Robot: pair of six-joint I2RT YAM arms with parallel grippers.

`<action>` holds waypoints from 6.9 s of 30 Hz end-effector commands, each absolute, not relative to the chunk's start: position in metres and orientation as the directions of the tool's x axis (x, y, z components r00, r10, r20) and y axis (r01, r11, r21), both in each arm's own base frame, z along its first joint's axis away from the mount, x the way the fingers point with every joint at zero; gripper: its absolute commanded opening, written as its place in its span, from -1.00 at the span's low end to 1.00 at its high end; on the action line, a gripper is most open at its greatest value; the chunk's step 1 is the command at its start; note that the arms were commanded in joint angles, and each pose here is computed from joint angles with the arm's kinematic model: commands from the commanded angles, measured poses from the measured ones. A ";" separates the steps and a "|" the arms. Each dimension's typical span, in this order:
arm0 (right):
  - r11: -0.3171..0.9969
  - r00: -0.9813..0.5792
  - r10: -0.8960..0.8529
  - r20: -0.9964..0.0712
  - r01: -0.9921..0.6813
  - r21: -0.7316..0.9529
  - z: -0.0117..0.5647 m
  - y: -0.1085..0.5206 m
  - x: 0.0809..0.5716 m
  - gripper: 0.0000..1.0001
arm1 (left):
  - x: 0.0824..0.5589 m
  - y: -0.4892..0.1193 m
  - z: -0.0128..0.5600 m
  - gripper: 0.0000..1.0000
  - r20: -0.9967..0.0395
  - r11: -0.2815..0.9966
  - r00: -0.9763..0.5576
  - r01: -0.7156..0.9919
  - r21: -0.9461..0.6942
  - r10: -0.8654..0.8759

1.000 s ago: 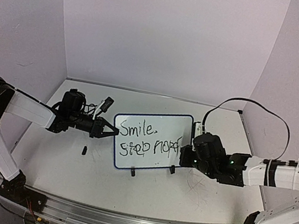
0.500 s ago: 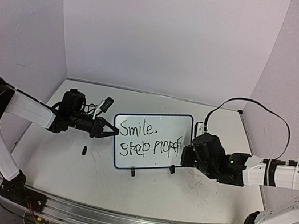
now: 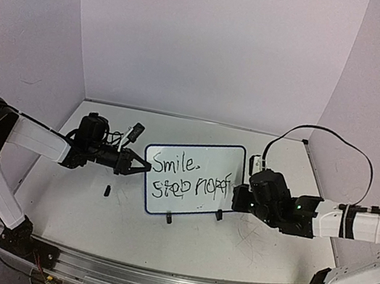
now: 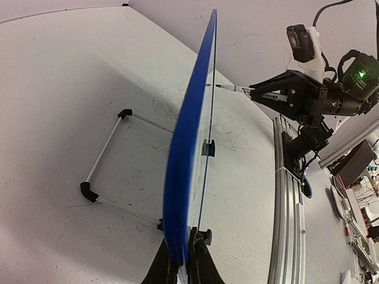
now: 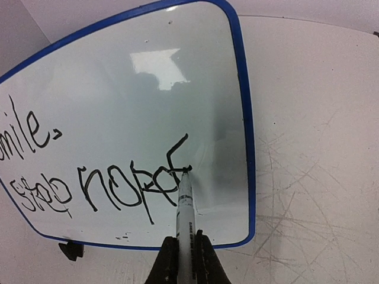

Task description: Write a sentence on the whiteboard

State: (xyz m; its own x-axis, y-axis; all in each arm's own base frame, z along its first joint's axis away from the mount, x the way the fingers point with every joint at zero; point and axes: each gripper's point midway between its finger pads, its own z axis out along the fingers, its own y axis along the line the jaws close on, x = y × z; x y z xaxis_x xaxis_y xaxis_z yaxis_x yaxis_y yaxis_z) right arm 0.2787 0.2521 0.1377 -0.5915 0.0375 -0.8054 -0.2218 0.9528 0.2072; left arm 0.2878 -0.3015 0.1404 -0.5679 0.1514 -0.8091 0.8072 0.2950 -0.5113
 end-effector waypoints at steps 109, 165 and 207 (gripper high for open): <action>0.970 -0.637 0.008 -0.771 -0.181 0.159 0.112 0.234 0.275 -1.00 | 0.302 -0.292 0.111 -1.00 -0.786 0.422 -0.587 0.773 -0.473 0.194; 0.962 -0.609 0.080 -0.789 -0.160 0.221 0.131 0.227 0.294 -1.00 | 0.303 -0.293 0.109 -1.00 -0.784 0.422 -0.589 0.772 -0.474 0.197; 0.913 -0.584 0.064 -0.810 -0.293 0.284 0.158 0.225 0.267 -1.00 | 0.303 -0.293 0.108 -1.00 -0.782 0.423 -0.591 0.771 -0.476 0.198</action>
